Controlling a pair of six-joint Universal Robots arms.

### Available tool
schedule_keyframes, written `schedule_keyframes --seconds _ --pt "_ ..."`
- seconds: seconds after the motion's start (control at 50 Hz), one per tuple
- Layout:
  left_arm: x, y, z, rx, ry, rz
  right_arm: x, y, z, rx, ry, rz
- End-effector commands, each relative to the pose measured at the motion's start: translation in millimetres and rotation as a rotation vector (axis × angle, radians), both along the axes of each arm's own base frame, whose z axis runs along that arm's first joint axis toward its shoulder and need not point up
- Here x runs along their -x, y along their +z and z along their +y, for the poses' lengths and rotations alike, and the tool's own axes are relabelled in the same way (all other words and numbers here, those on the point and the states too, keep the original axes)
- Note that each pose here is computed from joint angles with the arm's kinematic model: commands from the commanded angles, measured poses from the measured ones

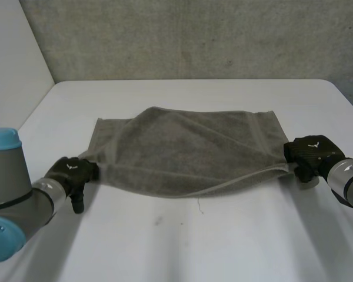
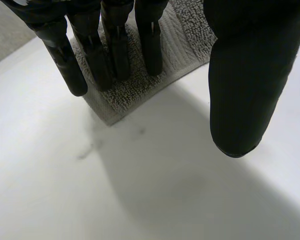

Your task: Fold the towel.

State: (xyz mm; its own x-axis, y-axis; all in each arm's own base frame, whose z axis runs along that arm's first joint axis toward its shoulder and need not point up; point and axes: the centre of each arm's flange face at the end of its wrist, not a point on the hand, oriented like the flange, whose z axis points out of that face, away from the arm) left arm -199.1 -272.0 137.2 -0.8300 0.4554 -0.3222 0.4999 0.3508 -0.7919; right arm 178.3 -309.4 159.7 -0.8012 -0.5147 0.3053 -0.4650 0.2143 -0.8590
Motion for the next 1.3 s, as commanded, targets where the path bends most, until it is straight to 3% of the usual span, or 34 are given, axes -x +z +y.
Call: schedule_keyframes --seconds 0.02,0.68,0.86,0.98,1.3 --pt "8 3 -15 0.035 -0.010 0.006 -1 -4 1 -0.005 0.009 0.017" --pt "33 3 -55 0.185 -0.051 0.066 0 -20 2 -0.044 0.024 0.047" --pt "44 7 -68 0.322 -0.085 0.106 -1 -23 2 -0.053 0.027 0.048" --pt "51 6 -72 0.339 -0.140 0.132 -1 -24 2 -0.055 0.027 0.048" --pt "56 -12 -87 0.325 -0.151 0.127 0 -28 2 -0.053 0.046 0.085"
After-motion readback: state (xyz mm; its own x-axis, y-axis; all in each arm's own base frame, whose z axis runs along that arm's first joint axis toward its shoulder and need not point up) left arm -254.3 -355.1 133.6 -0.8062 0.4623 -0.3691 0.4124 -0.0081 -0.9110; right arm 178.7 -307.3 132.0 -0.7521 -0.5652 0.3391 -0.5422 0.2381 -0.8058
